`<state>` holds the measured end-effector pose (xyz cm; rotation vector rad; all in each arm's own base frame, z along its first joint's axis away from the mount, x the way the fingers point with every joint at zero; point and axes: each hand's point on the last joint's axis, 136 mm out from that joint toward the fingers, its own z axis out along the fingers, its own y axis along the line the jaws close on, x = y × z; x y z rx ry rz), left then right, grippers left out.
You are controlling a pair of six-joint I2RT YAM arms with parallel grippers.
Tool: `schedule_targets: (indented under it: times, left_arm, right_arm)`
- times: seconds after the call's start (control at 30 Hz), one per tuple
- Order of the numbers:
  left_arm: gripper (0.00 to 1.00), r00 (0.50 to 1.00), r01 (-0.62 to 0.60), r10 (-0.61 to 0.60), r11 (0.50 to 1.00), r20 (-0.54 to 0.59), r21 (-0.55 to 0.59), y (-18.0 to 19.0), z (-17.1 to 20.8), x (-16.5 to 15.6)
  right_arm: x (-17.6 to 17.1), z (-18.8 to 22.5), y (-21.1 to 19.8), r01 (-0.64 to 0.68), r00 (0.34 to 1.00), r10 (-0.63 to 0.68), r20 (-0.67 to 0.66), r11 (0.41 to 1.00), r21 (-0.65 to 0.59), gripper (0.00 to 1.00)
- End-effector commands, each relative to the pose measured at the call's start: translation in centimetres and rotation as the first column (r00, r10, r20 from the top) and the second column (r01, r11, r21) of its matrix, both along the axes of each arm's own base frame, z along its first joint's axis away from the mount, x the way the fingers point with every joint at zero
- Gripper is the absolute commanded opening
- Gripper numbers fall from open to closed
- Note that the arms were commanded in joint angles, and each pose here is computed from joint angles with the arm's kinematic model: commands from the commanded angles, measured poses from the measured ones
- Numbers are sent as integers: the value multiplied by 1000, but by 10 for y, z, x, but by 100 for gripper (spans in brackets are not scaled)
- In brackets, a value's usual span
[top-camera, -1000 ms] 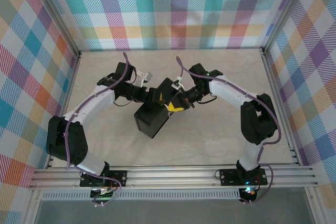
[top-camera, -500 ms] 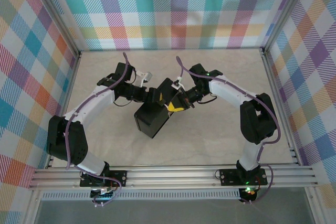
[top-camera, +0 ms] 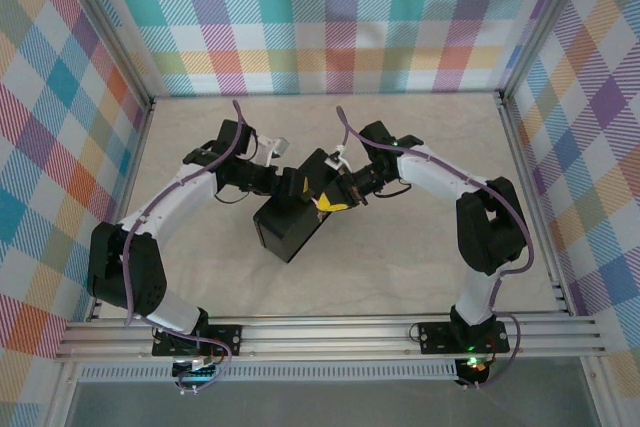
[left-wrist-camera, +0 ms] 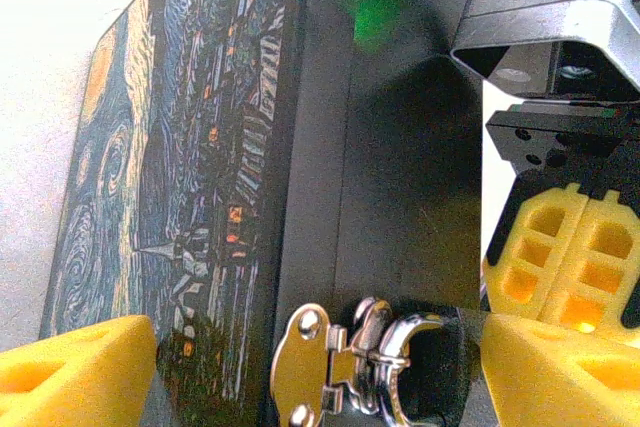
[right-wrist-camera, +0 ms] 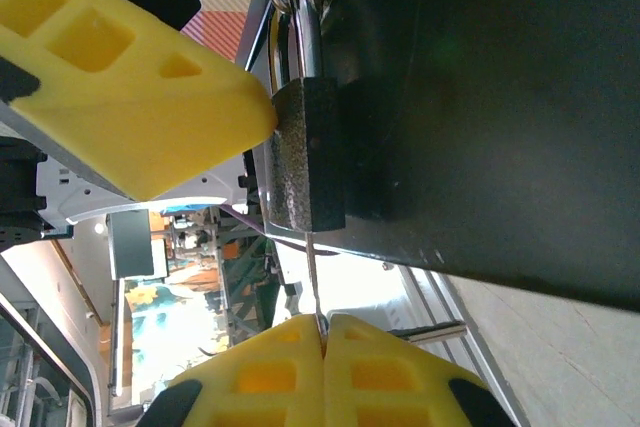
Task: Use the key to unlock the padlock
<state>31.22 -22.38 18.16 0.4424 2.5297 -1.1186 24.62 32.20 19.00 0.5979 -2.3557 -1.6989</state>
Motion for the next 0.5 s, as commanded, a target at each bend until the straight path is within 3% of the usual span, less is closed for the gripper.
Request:
schedule_targets:
  times: [0.0, 0.1, 0.47]
  left_arm:
    - [83, 999, 25, -25, 1000, -39, -2, 5, -3, -17]
    - [82, 999, 26, -26, 1000, -41, -1, 5, -4, -18]
    - [79, 997, 45, -47, 998, -66, -31, 1, -8, -22]
  right_arm:
    - [3, -29, -5, 33, 994, -45, -97, 993, -117, 7]
    - [6, -45, -12, 53, 992, -78, -100, 973, -227, 8]
    - [26, -18, 1, 140, 986, -151, -70, 979, -147, 10]
